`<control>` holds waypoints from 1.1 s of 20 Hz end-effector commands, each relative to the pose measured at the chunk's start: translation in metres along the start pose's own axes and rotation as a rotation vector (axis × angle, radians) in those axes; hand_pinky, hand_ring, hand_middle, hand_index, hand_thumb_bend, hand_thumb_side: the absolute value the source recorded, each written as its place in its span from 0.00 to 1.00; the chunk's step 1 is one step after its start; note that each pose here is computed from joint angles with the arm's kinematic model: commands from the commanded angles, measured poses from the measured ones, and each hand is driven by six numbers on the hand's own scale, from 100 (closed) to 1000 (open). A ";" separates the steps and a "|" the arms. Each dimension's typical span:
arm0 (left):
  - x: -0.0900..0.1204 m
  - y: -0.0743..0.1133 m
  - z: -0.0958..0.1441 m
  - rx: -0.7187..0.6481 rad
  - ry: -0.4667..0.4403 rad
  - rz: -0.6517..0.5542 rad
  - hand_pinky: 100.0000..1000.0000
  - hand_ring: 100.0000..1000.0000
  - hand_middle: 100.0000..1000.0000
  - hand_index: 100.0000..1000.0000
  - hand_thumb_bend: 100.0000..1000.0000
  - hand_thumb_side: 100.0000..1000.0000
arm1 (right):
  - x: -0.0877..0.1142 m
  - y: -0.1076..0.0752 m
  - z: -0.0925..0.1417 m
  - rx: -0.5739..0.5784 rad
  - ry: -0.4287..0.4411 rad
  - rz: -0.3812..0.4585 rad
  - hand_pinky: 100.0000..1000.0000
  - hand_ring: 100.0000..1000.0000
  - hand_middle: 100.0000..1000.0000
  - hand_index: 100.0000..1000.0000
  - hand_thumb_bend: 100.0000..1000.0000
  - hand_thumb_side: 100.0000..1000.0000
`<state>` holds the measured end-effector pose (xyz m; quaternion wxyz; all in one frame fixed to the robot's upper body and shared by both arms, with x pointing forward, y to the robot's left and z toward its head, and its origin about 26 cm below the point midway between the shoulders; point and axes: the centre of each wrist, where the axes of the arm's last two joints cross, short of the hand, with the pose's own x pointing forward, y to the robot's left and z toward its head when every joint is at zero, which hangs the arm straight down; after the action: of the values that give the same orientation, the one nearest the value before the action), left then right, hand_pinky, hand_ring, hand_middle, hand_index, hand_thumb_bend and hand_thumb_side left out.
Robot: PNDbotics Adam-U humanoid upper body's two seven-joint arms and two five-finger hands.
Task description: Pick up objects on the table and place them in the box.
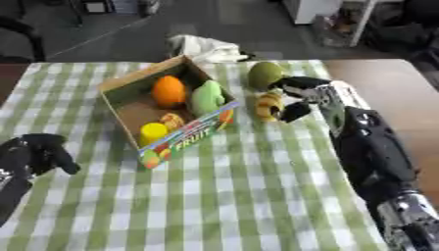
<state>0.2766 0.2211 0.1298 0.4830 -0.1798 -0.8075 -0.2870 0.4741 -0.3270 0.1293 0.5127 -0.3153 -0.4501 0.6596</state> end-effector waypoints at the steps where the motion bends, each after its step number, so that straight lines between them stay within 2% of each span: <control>1: 0.007 0.003 0.000 -0.003 -0.012 -0.020 0.63 0.52 0.51 0.75 0.00 0.70 | -0.004 -0.009 0.002 0.002 0.011 0.023 0.90 0.90 0.96 0.99 0.00 0.45; 6: 0.006 0.003 0.000 -0.001 -0.012 -0.019 0.63 0.52 0.51 0.76 0.00 0.70 | -0.001 -0.006 0.000 0.001 0.028 0.041 0.90 0.90 0.94 0.98 0.00 0.38; 7: 0.006 0.003 0.000 -0.001 -0.012 -0.020 0.63 0.52 0.51 0.76 0.00 0.70 | 0.000 -0.006 -0.001 -0.002 0.031 0.044 0.89 0.89 0.92 0.97 0.00 0.32; 10: 0.006 0.003 0.000 -0.003 -0.011 -0.019 0.63 0.52 0.51 0.75 0.00 0.70 | 0.002 -0.002 -0.003 -0.011 0.041 0.050 0.88 0.85 0.86 0.93 0.00 0.25; 12: 0.006 0.003 0.000 -0.004 -0.012 -0.018 0.63 0.52 0.51 0.76 0.00 0.70 | 0.003 -0.001 -0.004 -0.029 0.050 0.054 0.85 0.79 0.75 0.87 0.00 0.23; 15: 0.006 0.003 0.000 -0.002 -0.011 -0.018 0.63 0.52 0.51 0.76 0.00 0.71 | 0.005 0.000 -0.004 -0.089 0.066 0.064 0.80 0.70 0.53 0.72 0.00 0.21; 17: 0.006 0.003 0.000 -0.002 -0.010 -0.017 0.63 0.52 0.51 0.75 0.00 0.71 | 0.006 0.001 -0.005 -0.145 0.078 0.069 0.78 0.65 0.42 0.61 0.00 0.20; 22: 0.006 0.003 0.000 0.000 -0.010 -0.017 0.63 0.52 0.51 0.75 0.00 0.71 | 0.008 0.006 -0.007 -0.257 0.093 0.077 0.72 0.55 0.22 0.40 0.00 0.18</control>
<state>0.2766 0.2211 0.1297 0.4849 -0.1798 -0.8065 -0.2866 0.4737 -0.3129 0.1097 0.4746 -0.4047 -0.4883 0.6104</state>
